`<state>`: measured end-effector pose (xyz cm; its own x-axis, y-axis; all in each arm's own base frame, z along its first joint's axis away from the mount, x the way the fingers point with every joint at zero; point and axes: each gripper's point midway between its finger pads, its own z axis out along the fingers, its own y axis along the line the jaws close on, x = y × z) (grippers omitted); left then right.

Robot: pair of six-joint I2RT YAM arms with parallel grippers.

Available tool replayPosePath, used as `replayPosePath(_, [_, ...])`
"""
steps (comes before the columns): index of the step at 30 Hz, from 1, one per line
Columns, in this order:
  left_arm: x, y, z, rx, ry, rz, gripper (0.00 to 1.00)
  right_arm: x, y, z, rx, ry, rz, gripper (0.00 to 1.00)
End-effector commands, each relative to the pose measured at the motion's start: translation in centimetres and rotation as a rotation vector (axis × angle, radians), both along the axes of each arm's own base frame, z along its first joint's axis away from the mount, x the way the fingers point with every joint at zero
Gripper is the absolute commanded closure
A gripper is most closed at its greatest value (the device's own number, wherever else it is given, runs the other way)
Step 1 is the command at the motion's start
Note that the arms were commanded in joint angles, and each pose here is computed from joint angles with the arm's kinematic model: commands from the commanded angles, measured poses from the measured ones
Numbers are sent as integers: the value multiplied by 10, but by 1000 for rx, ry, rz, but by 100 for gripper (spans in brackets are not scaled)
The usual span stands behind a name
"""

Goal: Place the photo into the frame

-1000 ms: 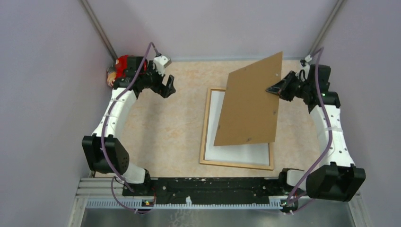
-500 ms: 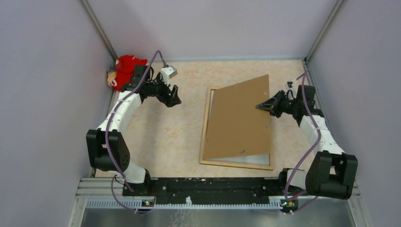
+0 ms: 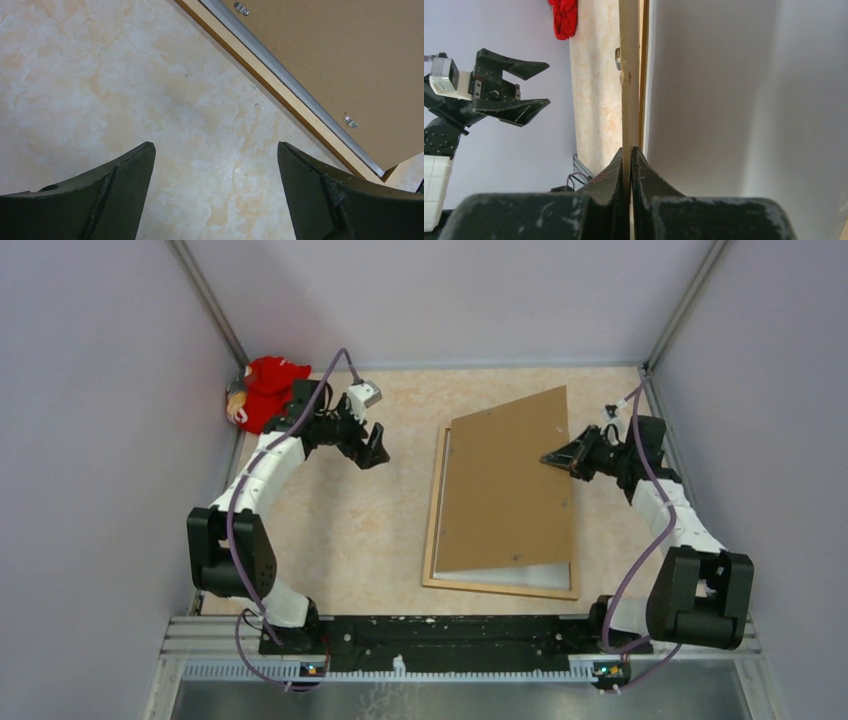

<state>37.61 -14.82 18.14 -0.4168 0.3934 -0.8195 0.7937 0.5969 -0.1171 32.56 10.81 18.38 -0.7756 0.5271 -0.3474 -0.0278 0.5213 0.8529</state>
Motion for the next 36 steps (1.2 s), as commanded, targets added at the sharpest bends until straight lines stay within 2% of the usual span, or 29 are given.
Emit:
replayPosePath(1, [1, -3, 2, 6, -42, -23, 2, 2, 8, 9, 37, -60, 65, 100])
replayPosePath(31, [2, 3, -4, 42, -39, 4, 2, 3, 5, -29, 50, 40, 15, 100])
replayPosePath(36, [0, 4, -3, 49, -44, 3, 2, 0, 7, -38, -24, 42, 23, 100])
